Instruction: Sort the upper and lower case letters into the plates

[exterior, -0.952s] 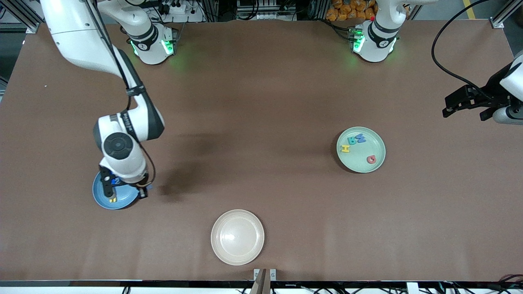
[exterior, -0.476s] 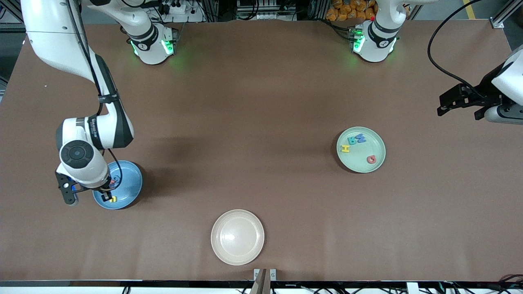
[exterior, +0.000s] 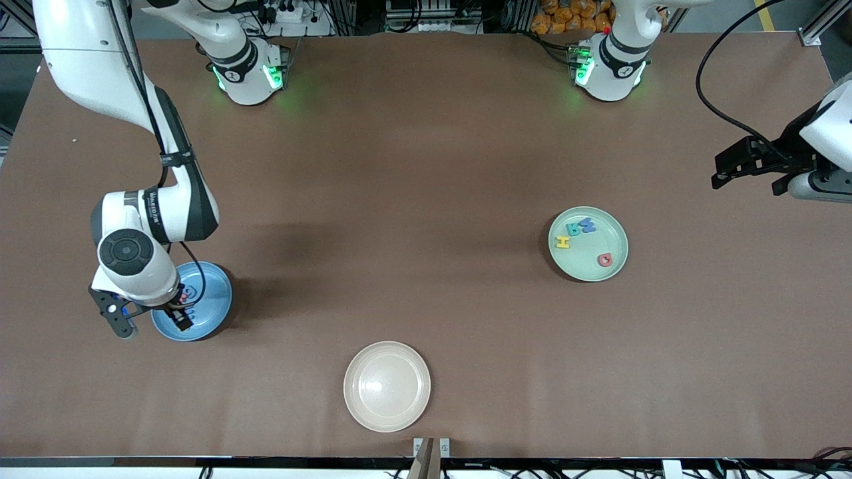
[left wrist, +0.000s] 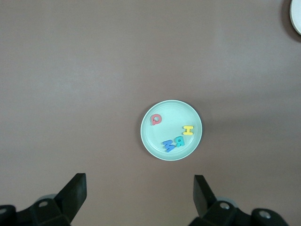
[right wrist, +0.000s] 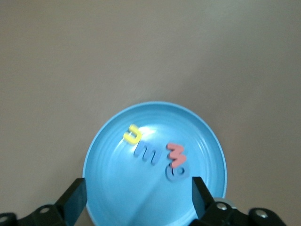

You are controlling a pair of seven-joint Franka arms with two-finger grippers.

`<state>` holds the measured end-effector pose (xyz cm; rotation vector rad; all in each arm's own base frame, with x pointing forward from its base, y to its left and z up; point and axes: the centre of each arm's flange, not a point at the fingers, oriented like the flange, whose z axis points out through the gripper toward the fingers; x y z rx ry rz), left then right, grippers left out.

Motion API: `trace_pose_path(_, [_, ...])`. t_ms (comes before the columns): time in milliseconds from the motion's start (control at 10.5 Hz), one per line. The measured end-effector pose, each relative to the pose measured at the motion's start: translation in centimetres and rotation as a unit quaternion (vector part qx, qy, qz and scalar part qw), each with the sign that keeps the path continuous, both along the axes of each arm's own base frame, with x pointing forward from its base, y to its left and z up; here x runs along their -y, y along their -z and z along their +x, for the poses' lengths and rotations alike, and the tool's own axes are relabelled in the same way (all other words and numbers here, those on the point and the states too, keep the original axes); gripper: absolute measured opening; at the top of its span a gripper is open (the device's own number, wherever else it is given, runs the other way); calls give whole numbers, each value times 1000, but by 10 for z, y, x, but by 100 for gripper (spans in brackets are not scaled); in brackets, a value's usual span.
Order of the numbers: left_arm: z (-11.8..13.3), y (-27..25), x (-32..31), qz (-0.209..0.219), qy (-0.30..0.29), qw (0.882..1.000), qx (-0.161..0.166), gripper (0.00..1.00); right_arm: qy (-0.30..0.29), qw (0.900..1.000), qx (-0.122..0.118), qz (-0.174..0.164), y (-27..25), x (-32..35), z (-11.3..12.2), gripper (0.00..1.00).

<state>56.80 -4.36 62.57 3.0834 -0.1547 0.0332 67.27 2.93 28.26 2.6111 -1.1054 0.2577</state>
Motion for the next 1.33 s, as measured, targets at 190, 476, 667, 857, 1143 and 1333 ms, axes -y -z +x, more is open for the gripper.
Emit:
trace_pose_path(190, [0,0,-1,0,-1,1000,0,100,-73,997,-27,8,-26,-20,-5,100])
trace_pose_path(476, [0,0,0,0,0,1000,0,100,-184,978,-82,56,-57,-45,-17,100])
trace_pose_path(667, [0,0,0,0,0,1000,0,100,-257,953,-124,101,-84,-46,-31,100])
trace_pose_path(857, [0,0,-1,0,-1,1000,0,100,-300,933,-138,143,-109,-41,-47,100])
trace_pose_path(1143, [0,1,-1,0,-1,1000,-1,100,-343,915,-140,161,-137,-50,-93,100])
trace_pose_path(1333, [0,1,-1,0,-1,1000,-1,100,-370,902,-136,176,-153,-57,-124,100])
